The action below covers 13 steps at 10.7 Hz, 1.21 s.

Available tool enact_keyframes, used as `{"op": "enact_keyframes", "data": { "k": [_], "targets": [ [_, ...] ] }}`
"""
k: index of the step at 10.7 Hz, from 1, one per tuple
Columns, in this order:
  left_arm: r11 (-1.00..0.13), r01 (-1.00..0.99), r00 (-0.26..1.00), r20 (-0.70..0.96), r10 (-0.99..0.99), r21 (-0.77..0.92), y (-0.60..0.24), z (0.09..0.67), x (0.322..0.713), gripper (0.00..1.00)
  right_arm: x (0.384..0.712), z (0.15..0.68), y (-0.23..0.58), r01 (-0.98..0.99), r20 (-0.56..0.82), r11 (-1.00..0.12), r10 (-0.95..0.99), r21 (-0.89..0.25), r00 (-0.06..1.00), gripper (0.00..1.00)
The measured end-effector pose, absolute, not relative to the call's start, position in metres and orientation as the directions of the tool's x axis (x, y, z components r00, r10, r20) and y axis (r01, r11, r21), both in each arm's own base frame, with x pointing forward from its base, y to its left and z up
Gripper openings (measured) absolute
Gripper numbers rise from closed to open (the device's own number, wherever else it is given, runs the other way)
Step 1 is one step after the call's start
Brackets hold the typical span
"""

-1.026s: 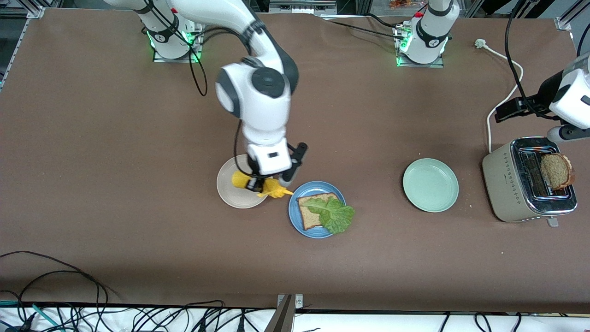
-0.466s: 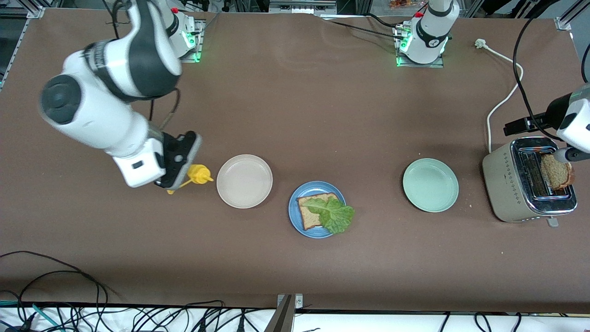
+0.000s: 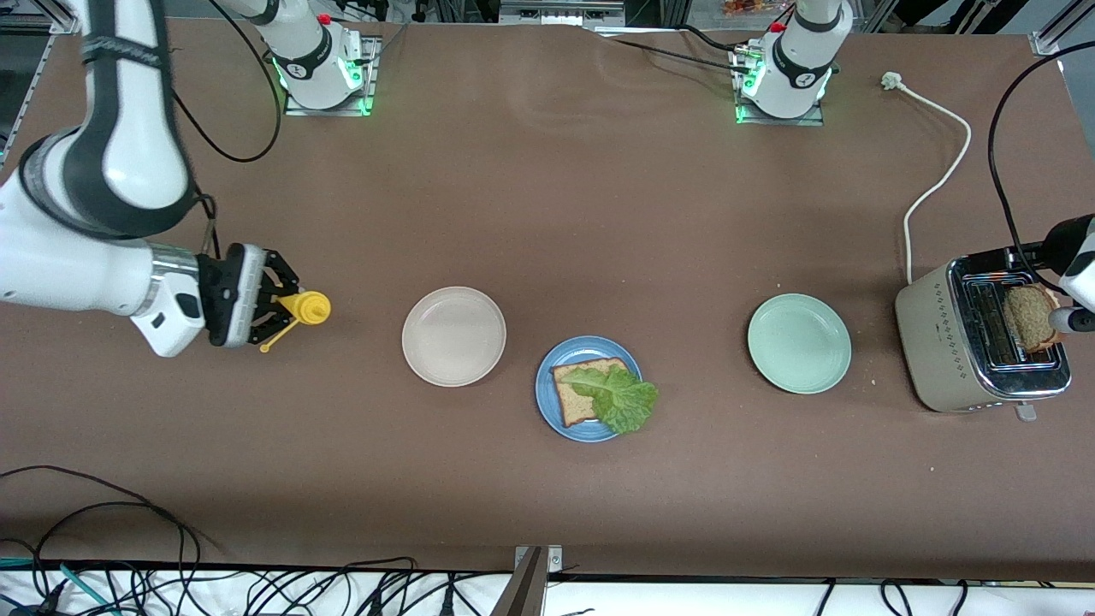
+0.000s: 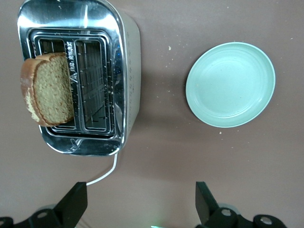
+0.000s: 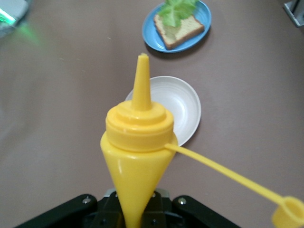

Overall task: Make sandwich in blue plate with both arms
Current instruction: 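Carry the bottle back with the right gripper while the left gripper reaches the toaster, then set the bottle down with the right gripper while the left gripper grasps bread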

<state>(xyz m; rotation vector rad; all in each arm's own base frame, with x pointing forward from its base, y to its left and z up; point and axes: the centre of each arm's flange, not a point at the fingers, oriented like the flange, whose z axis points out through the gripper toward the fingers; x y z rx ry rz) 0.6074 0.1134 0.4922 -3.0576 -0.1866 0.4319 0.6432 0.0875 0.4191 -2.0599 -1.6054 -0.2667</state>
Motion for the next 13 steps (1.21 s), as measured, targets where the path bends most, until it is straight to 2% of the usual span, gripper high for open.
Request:
{"op": "enact_keyframes", "data": {
  "k": [4,8,13],
  "targets": [
    [-0.998,0.05,0.969,-0.24,0.057,-0.036,0.16,0.467,0.616,1.0,0.622,0.373,-0.004,0.953,0.641,-0.001,0.74,-0.304,0.205,0.08],
    [-0.999,0.048,0.969,-0.244,0.049,-0.01,0.226,0.428,0.612,1.0,0.595,0.278,-0.059,0.937,0.809,0.159,0.561,-0.31,0.173,0.08],
    [-0.998,0.061,0.965,-0.255,0.06,-0.004,0.243,0.408,0.611,1.0,0.582,0.213,-0.08,0.949,0.896,0.23,0.434,-0.215,0.098,0.08]
  ]
}}
